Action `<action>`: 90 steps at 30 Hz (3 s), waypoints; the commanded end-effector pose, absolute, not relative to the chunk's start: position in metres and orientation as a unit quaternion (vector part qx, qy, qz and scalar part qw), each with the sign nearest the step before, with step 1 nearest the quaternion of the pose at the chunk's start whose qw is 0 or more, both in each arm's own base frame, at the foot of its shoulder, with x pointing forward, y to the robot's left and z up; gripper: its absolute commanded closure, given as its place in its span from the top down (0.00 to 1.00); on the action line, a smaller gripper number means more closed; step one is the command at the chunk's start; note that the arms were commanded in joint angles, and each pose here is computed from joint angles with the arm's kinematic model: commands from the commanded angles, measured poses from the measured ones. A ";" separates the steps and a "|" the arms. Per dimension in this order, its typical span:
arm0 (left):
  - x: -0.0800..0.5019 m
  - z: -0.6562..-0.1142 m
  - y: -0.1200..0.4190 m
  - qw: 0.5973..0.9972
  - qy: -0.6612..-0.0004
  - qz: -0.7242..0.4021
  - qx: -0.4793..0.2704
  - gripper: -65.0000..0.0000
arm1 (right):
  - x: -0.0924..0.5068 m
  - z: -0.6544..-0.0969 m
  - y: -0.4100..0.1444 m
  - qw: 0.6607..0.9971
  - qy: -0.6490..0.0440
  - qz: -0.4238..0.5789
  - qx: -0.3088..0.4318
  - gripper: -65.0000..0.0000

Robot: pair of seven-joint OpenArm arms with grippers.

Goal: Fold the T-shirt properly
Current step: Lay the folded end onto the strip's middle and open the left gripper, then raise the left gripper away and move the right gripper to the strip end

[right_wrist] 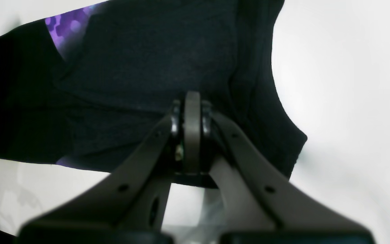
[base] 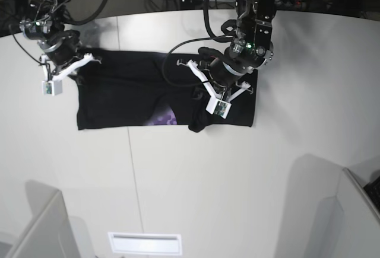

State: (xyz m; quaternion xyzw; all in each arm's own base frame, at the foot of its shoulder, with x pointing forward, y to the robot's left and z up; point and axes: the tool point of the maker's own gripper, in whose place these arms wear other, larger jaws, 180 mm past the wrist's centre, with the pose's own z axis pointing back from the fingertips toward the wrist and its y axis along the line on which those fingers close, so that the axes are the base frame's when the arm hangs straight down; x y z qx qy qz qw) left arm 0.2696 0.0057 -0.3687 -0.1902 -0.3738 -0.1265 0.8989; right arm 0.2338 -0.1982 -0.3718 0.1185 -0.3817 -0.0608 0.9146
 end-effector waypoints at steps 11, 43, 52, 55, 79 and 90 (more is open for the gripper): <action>0.273 -0.359 0.001 0.890 -0.389 -0.124 -0.202 0.00 | 0.242 -0.359 -0.199 0.905 -0.404 -0.052 0.119 0.00; 0.270 -0.324 -0.024 0.863 -0.426 -0.156 -0.224 0.29 | 0.257 -0.346 -0.207 0.898 -0.423 -0.042 0.109 0.00; 0.256 -0.356 0.161 0.911 -0.407 -0.034 -0.046 0.00 | 0.268 -0.355 -0.256 0.924 -0.330 -0.132 0.143 0.79; 0.244 -0.356 0.203 0.914 -0.404 -0.031 -0.010 0.00 | 0.276 -0.367 -0.272 0.919 -0.313 -0.163 0.173 0.85; 0.232 -0.361 0.249 0.920 -0.390 -0.029 0.026 0.00 | 0.261 -0.433 -0.194 0.936 -0.223 -0.064 0.263 0.82; 0.243 -0.404 0.198 0.934 -0.351 -0.048 -0.050 0.00 | 0.270 -0.431 -0.193 0.932 -0.244 -0.062 0.261 0.43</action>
